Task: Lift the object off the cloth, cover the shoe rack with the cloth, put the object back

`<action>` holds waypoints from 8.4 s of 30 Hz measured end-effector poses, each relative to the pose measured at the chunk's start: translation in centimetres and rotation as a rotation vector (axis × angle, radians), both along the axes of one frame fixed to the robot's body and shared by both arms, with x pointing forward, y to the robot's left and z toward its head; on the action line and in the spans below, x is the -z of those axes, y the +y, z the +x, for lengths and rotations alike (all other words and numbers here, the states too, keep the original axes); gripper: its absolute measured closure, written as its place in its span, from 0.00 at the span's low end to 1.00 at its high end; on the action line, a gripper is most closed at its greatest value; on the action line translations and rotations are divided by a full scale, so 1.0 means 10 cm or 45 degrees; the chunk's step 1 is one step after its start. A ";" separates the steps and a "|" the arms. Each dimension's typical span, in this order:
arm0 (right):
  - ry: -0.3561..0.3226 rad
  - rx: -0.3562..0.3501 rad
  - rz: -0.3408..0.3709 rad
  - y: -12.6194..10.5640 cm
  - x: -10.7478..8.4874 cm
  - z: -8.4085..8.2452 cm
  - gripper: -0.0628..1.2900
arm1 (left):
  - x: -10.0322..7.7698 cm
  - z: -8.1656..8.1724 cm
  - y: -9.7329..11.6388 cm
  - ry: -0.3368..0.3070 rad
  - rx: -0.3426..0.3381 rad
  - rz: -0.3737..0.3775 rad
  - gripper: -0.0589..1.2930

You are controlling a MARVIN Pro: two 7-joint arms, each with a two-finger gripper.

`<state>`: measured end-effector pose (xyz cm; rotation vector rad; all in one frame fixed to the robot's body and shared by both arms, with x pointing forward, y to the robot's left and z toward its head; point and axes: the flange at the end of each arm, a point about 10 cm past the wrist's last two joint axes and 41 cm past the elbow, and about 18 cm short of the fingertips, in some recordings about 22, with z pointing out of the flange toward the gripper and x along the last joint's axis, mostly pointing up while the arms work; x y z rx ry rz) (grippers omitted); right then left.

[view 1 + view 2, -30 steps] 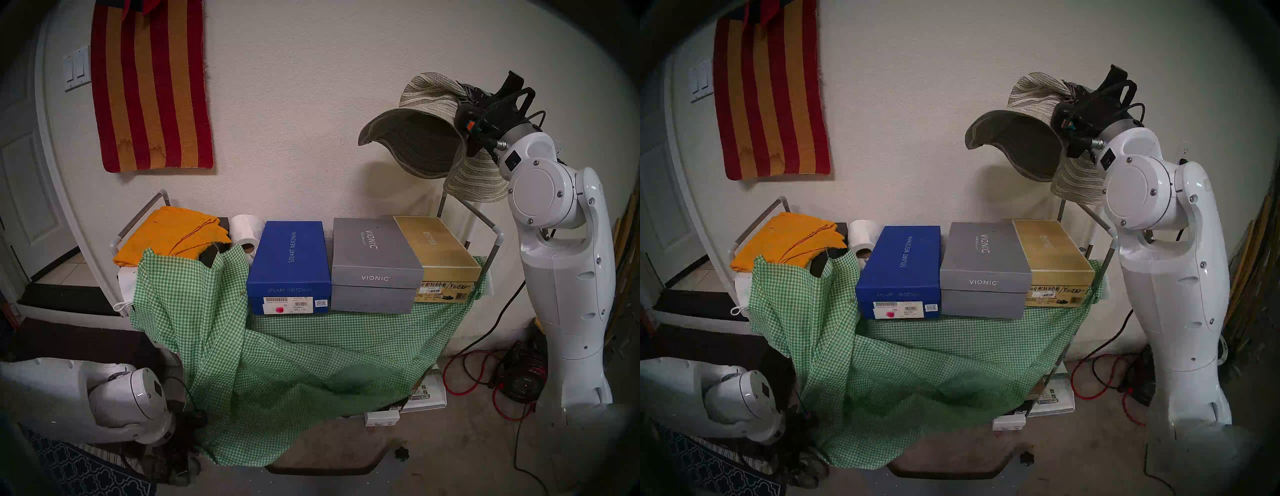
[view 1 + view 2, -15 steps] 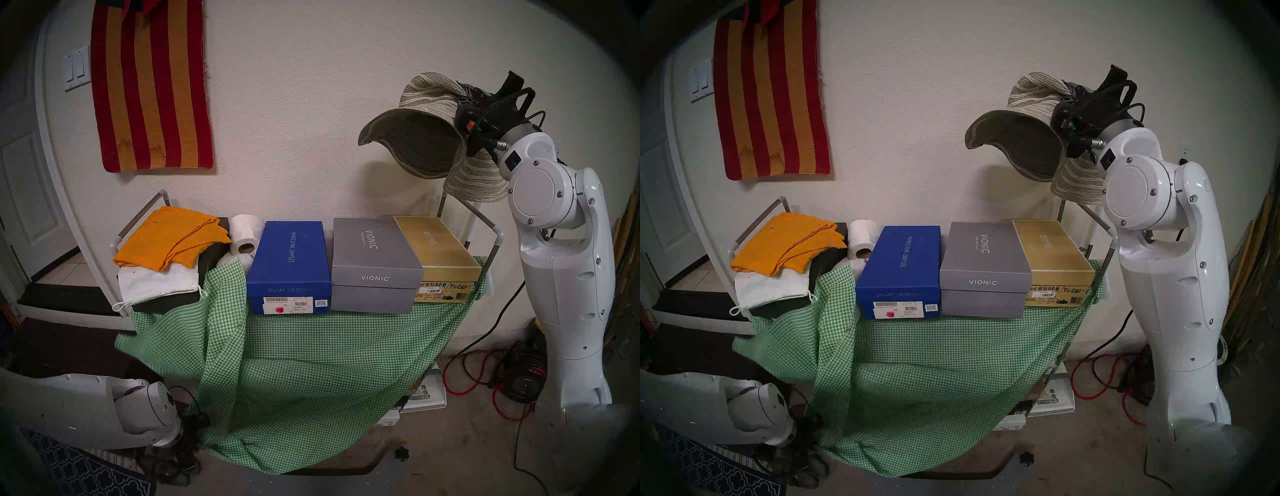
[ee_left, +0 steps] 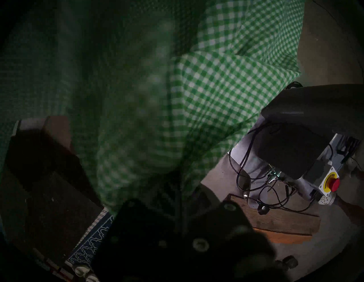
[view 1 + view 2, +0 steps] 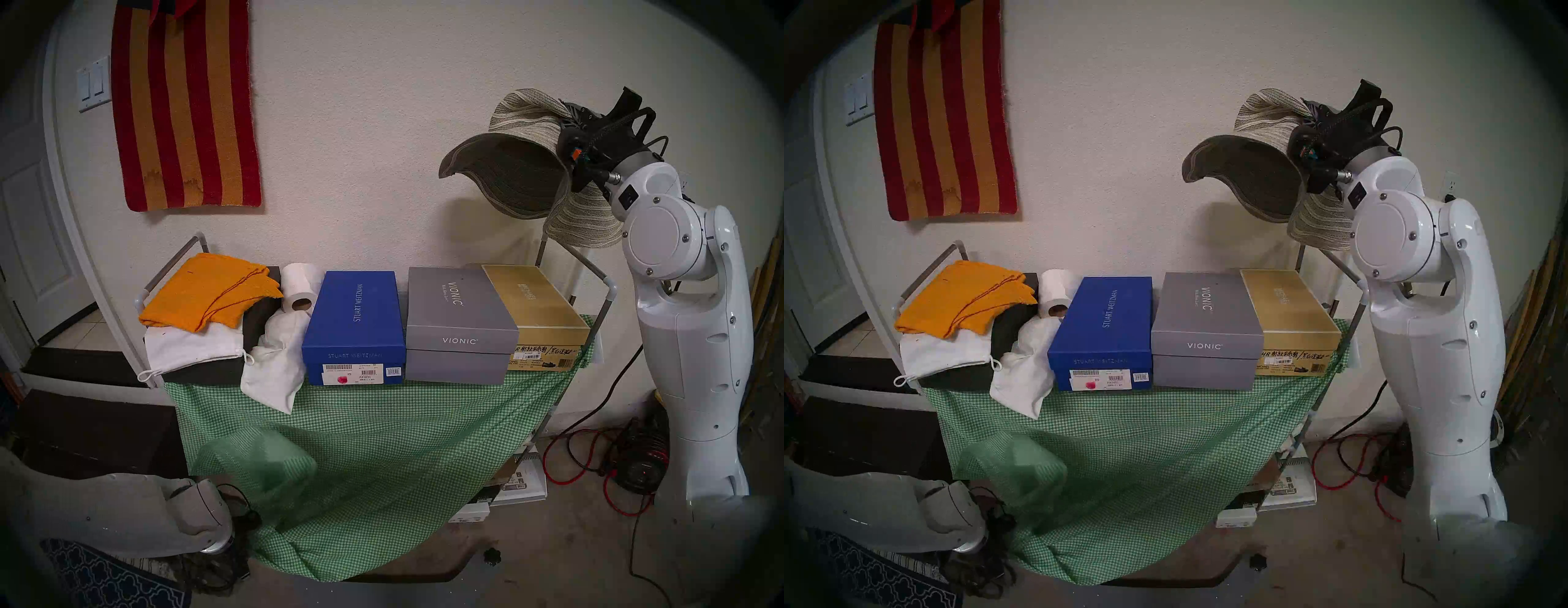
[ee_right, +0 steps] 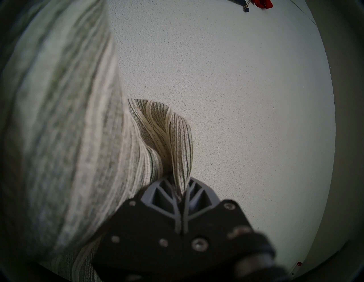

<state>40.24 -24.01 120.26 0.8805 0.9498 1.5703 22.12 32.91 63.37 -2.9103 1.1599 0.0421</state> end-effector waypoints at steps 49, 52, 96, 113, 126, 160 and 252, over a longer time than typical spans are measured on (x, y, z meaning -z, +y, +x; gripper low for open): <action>0.004 0.002 -0.001 0.00 0.01 0.00 0.97 | 0.05 0.38 2.20 -0.298 -1.501 -0.179 0.02; 0.010 0.003 -0.002 0.00 0.01 0.00 0.97 | 0.03 0.50 2.17 -0.336 -1.559 -0.251 0.02; 0.167 -0.277 -0.049 1.40 1.17 -0.10 0.97 | 0.07 0.53 1.97 -0.264 -1.638 -0.609 0.02; -0.044 -0.268 -0.313 1.89 1.75 0.12 0.97 | 0.11 0.29 2.14 -0.334 -1.670 -0.637 0.02; -0.107 -0.195 -0.285 1.81 2.21 0.25 0.97 | -0.01 0.25 2.29 -0.509 -1.590 -0.669 0.02; -0.282 -0.208 -0.097 1.74 1.47 0.10 0.05 | -1.29 0.74 3.21 -1.204 -1.269 -0.394 0.02; -0.009 -0.431 -0.993 1.51 0.22 0.70 0.97 | -1.39 0.27 2.82 -1.450 -1.531 -0.115 0.02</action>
